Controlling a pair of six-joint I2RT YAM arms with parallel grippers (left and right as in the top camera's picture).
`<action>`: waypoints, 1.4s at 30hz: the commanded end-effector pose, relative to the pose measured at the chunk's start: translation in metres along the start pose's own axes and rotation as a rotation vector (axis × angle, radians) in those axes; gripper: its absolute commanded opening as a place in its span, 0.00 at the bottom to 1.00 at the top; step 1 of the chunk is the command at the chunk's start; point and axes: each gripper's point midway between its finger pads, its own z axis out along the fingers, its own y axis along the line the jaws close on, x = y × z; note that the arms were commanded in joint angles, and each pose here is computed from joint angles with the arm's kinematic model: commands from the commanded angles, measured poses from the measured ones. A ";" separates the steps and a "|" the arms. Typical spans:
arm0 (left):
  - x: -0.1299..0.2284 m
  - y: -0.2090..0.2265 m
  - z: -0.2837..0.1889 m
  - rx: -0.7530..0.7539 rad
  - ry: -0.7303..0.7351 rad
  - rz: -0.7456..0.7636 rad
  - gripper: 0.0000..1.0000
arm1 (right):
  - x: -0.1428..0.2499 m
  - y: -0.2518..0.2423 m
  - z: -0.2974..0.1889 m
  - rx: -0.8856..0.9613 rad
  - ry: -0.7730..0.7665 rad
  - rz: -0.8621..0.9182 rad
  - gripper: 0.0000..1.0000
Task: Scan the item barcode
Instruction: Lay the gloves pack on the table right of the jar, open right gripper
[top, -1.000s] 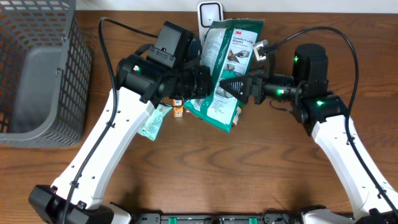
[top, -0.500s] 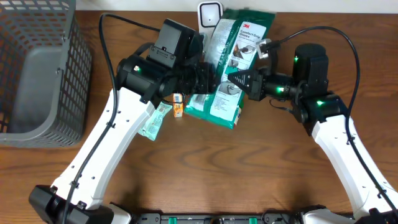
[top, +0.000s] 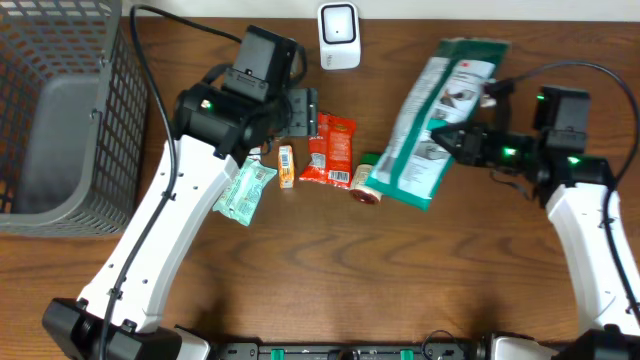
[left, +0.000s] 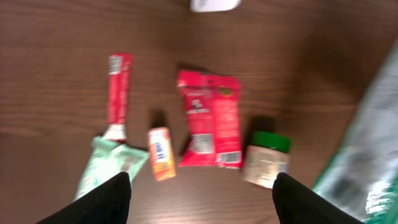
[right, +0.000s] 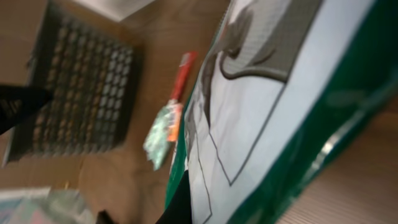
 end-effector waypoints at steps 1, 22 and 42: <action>-0.004 0.022 -0.003 -0.061 -0.009 -0.014 0.73 | -0.007 -0.029 -0.016 0.036 -0.020 -0.033 0.01; -0.004 0.087 -0.008 -0.164 0.029 -0.143 0.73 | 0.073 -0.181 0.050 0.171 0.317 -0.025 0.01; -0.010 0.086 -0.007 -0.157 0.007 -0.114 0.73 | 0.018 -0.173 0.069 0.312 0.301 -0.153 0.65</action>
